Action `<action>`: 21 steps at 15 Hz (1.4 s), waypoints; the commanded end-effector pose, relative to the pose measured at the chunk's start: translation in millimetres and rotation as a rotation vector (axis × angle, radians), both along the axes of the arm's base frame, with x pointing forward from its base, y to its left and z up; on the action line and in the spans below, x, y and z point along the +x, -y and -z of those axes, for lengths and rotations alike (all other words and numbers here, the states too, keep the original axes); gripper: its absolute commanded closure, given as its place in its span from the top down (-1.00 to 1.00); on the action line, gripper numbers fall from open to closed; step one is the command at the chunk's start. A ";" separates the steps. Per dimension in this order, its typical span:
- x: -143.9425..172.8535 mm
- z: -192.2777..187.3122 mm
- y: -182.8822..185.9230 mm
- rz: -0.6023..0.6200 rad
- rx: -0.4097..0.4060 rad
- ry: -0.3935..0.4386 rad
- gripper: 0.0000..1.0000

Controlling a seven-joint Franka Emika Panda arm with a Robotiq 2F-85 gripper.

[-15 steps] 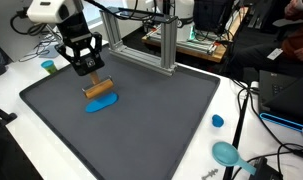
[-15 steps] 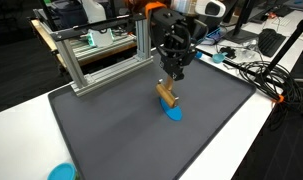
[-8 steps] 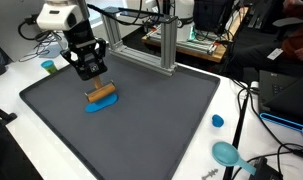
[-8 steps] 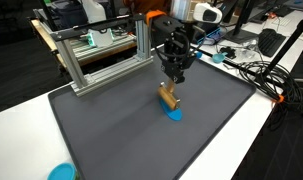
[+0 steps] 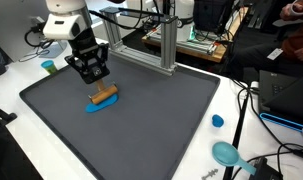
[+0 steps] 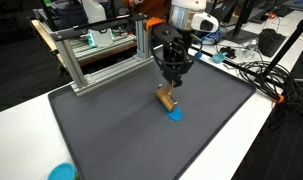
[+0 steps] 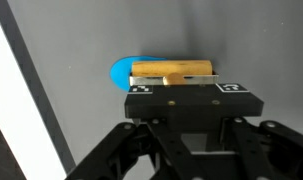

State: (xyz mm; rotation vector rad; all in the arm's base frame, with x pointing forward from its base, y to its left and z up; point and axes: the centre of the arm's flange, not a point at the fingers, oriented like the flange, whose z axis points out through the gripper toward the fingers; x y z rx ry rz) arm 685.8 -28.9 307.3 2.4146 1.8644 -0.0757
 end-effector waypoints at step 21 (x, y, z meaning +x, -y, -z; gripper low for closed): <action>14.5 28.0 -6.5 -0.028 0.171 0.035 -0.57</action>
